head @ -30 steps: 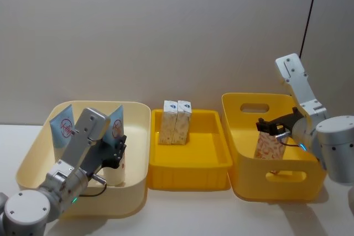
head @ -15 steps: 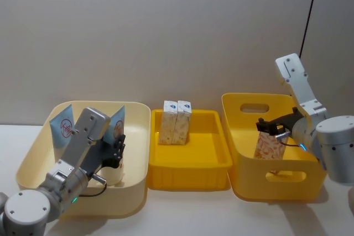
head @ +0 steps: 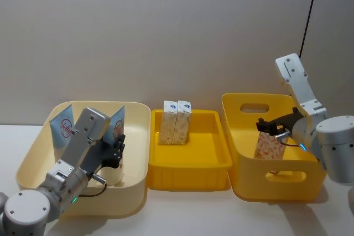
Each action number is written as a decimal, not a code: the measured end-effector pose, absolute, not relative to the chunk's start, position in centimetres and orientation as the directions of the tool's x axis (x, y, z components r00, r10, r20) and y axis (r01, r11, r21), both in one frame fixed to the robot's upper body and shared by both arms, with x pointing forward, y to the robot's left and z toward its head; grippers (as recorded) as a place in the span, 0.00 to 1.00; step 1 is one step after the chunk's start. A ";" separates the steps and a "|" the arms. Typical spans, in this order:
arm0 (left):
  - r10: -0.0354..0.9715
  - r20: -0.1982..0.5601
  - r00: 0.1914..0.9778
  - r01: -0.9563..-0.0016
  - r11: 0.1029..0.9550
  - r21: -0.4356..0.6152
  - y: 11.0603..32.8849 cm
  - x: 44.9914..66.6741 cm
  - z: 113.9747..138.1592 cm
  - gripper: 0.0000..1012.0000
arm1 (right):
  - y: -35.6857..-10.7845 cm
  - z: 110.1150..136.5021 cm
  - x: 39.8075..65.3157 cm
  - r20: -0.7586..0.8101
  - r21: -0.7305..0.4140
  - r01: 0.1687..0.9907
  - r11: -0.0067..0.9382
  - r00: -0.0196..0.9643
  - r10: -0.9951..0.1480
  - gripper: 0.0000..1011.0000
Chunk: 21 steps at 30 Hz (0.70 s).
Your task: Bimanual collaborative sorting of washing and personal care products
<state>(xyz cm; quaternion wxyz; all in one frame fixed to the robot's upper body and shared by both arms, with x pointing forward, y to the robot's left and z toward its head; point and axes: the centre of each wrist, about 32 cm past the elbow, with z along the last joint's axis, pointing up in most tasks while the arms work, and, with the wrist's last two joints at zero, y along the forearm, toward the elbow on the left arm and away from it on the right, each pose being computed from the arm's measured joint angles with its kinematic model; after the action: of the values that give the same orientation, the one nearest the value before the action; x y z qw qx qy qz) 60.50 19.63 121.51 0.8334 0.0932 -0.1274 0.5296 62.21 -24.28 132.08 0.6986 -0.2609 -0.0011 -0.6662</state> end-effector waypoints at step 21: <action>0.859 0.311 0.407 -0.907 0.422 0.021 19.6 60.5 121.5 0.27 | -24.3 132.1 62.2 0.349 -0.363 0.931 -0.024 0.112 -0.930 0.99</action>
<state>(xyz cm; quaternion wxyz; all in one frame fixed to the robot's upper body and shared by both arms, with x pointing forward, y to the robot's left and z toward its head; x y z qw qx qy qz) 60.49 19.63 121.51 0.8334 0.0934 -0.1273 0.5296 62.21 -24.28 132.08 0.6987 -0.2609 -0.0011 -0.6662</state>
